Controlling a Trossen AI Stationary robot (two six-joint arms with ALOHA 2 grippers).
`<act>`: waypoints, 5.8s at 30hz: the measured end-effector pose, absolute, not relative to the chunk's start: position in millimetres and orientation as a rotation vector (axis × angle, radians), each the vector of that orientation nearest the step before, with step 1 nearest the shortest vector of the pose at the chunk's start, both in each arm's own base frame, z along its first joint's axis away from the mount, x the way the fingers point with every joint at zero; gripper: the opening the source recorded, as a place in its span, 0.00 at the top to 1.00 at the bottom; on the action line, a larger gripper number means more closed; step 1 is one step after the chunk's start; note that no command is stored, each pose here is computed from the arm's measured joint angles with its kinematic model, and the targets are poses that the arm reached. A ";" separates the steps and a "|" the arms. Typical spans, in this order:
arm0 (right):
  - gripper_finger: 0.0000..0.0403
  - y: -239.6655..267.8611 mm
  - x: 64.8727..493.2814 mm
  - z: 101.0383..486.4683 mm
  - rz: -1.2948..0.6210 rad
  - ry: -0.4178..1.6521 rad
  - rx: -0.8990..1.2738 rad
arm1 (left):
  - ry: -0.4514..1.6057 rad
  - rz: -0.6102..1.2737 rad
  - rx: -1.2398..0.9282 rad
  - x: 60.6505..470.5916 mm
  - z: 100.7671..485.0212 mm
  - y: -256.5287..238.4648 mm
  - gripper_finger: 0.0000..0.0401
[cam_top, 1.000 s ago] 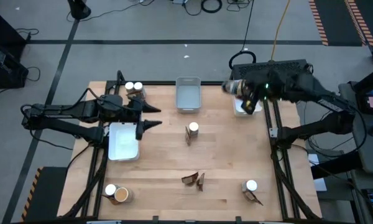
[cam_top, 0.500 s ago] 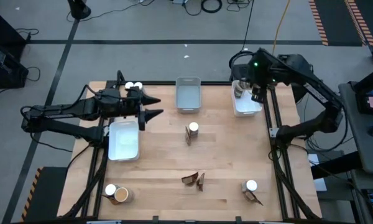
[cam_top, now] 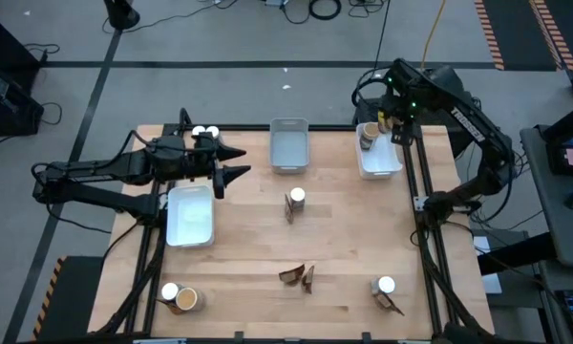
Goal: Sort spices by type
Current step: Put the right gold spice bottle into the top white bin
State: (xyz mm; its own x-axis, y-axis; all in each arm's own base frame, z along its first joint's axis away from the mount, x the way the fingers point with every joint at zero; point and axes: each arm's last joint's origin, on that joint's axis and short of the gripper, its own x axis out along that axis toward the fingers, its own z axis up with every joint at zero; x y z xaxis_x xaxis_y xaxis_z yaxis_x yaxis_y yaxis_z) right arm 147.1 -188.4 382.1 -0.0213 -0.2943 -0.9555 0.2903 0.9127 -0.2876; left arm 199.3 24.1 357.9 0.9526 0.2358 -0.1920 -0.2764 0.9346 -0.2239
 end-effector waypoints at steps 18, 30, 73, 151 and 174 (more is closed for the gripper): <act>0.38 -195.0 143.7 304.7 -0.319 1.654 -0.002 | 0.204 0.309 -0.247 198.0 353.7 25.2 0.37; 0.38 -198.6 146.3 266.4 -0.272 1.657 -0.072 | 0.201 0.312 -0.271 198.1 353.6 25.2 0.37; 0.23 -214.7 144.4 227.4 -0.373 1.836 -0.109 | 0.193 0.306 -0.349 198.1 353.5 24.3 0.37; 1.00 -183.3 127.0 223.1 -1.143 1.224 0.809 | 0.253 0.217 -0.352 198.1 349.5 15.6 0.37; 1.00 -216.8 142.0 197.8 -1.299 1.158 0.688 | 0.247 0.224 -0.403 198.2 349.4 15.6 0.37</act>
State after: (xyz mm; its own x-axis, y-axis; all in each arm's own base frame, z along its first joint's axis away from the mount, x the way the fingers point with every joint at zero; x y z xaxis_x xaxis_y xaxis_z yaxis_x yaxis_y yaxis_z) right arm 142.0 -216.8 197.8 -0.1208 -0.3685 -0.9217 0.9579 0.2002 -0.2056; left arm 198.2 15.6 349.4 0.9456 0.1657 -0.2800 -0.2628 0.8962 -0.3575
